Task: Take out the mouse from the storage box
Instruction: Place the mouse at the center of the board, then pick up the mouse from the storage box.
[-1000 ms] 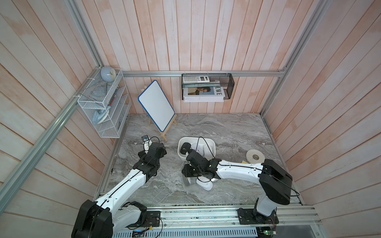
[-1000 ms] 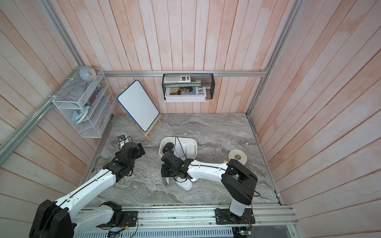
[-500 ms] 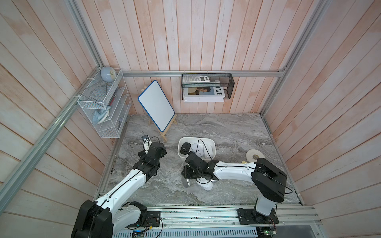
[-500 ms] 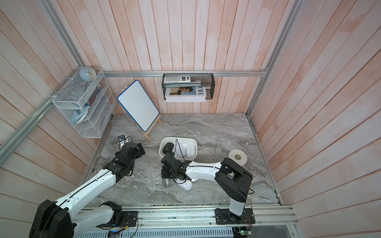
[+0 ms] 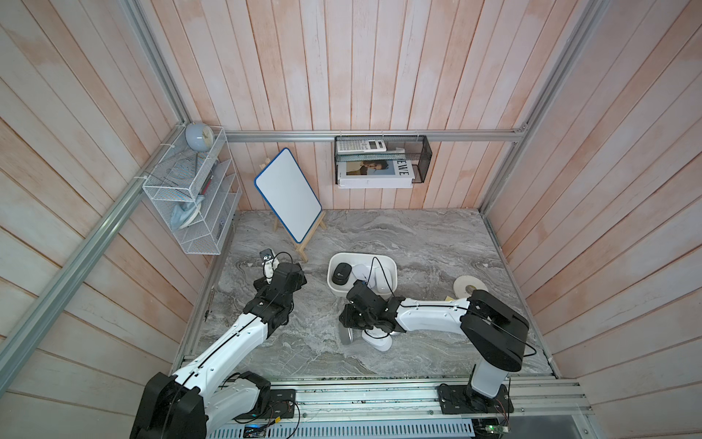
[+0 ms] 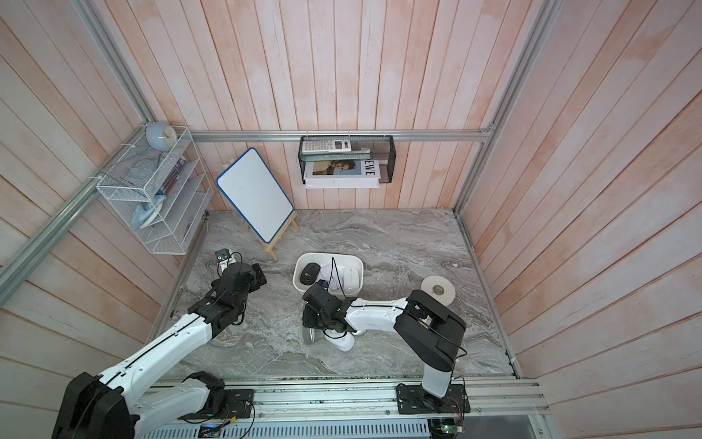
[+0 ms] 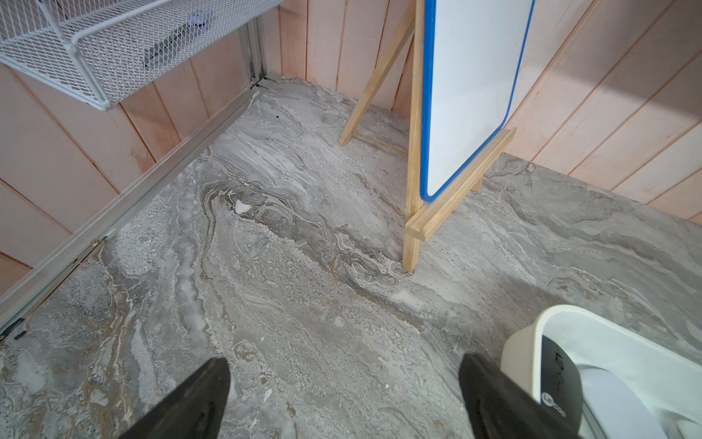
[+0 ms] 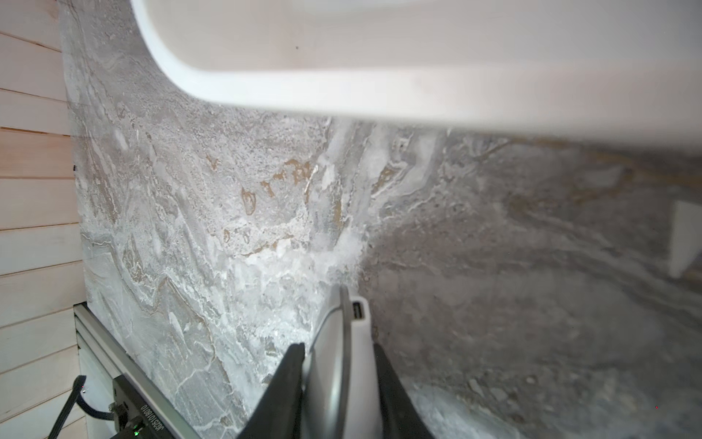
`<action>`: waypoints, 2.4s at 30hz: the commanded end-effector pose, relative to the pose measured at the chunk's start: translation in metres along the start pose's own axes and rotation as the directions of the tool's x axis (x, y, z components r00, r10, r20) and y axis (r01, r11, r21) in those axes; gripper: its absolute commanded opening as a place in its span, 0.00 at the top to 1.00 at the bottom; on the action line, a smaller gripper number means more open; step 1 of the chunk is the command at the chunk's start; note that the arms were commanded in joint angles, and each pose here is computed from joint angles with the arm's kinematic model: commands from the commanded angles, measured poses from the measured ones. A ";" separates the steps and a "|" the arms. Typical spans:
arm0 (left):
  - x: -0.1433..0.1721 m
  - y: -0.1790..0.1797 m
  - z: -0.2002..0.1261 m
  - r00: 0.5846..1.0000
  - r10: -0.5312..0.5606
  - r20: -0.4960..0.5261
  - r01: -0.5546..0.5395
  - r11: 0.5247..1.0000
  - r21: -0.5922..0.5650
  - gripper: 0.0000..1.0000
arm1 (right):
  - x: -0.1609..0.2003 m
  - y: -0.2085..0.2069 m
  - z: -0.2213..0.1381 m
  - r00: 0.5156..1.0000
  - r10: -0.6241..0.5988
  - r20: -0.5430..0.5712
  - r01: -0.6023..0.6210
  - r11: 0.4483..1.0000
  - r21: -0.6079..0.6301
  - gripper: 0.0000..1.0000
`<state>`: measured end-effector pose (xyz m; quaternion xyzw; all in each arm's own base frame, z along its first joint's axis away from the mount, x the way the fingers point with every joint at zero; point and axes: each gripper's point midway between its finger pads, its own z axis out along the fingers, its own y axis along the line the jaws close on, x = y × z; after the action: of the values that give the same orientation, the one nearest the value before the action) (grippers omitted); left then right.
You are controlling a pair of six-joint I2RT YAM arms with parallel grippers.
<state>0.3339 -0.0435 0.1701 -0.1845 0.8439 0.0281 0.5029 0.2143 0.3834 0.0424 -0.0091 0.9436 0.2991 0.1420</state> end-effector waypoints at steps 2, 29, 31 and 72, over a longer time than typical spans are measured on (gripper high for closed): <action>-0.001 0.003 -0.001 1.000 0.003 0.009 -0.003 1.000 -0.005 0.00 | 0.000 -0.011 0.007 1.000 0.031 -0.001 -0.031 0.999 0.009 0.73; -0.002 0.000 0.000 1.000 0.001 0.025 -0.001 1.000 0.018 0.00 | -0.015 -0.032 -0.026 0.996 0.023 0.085 -0.031 0.995 0.093 0.42; -0.005 0.002 -0.002 0.999 -0.030 0.036 0.030 1.000 0.009 0.00 | -0.018 -0.028 -0.036 0.995 -0.022 0.098 0.011 0.994 0.112 0.41; 0.058 -0.183 -0.029 0.903 0.306 -0.303 -0.195 0.917 0.348 0.01 | -0.090 -0.122 -0.194 0.900 -0.302 0.315 0.137 0.880 0.455 0.26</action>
<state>0.3488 -0.2415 0.1593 -0.0055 0.9281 -0.0957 0.3599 0.2630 0.1667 0.1543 -0.0105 0.9283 0.0698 0.3651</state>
